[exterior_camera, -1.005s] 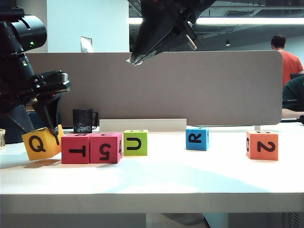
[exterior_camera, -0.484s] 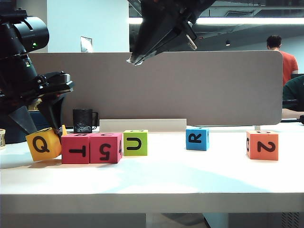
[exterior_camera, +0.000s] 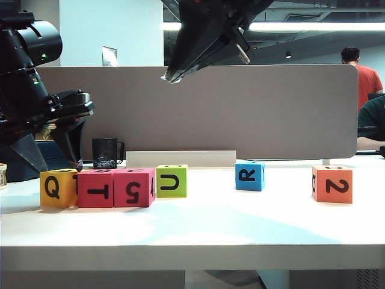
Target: Select the appropriate blocks from the scattered letter blocks on the table and arrange them in a row to spell out "ABCD".
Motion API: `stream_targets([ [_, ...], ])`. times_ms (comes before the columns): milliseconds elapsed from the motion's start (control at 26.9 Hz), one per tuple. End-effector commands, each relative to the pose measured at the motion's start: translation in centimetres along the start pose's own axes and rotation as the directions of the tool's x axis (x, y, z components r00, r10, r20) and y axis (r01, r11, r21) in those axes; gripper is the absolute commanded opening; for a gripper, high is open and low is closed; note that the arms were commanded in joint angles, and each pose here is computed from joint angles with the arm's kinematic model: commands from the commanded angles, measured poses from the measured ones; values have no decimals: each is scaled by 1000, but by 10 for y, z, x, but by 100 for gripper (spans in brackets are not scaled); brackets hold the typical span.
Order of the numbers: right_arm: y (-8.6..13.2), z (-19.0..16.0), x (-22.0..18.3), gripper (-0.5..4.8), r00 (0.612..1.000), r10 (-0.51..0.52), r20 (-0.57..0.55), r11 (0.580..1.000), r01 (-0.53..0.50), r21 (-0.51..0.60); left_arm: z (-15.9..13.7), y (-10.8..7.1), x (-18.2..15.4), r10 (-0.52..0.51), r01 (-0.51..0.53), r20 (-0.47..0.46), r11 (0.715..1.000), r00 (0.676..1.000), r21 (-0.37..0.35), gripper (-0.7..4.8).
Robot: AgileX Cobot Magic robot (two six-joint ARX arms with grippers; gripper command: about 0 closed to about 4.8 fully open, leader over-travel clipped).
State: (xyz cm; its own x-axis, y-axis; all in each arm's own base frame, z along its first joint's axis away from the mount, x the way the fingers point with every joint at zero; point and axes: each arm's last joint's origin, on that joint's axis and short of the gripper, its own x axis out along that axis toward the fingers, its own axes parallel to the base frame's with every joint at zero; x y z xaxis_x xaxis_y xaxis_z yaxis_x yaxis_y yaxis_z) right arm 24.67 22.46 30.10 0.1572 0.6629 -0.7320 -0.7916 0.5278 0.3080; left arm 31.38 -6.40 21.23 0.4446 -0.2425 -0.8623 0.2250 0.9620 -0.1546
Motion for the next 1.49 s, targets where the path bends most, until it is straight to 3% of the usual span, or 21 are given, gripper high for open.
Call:
stream_targets([
  [37,2,2,-3,-5,1000,2,17,1000,-2,-10,3,-1,-3,-7,7,14,1000,1000,8,314],
  [409,2,1,-3,-5,1000,2,5,1000,-2,-5,17,-3,-16,-3,1,88,1000,996,19,314],
  [558,2,0,-3,-5,1000,2,-6,1000,-2,0,18,1,-19,139,-140,94,990,986,7,307],
  [595,2,0,-3,-5,1000,2,-6,1000,-2,0,17,2,-19,178,-179,87,984,980,15,297],
  [707,2,0,-3,-5,1000,2,-3,1000,-2,-1,14,4,-20,246,-249,56,967,968,59,200],
  [856,2,0,-3,-5,1000,2,-3,1000,-2,-1,11,5,-19,260,-261,19,963,965,70,84],
  [1191,2,0,-3,-5,1000,3,-4,1000,-3,-1,9,4,-15,222,-220,-9,972,975,87,16],
  [1488,2,0,-3,-5,1000,3,-5,1000,-3,-1,2,4,-8,167,-162,-60,983,984,87,-6],
])
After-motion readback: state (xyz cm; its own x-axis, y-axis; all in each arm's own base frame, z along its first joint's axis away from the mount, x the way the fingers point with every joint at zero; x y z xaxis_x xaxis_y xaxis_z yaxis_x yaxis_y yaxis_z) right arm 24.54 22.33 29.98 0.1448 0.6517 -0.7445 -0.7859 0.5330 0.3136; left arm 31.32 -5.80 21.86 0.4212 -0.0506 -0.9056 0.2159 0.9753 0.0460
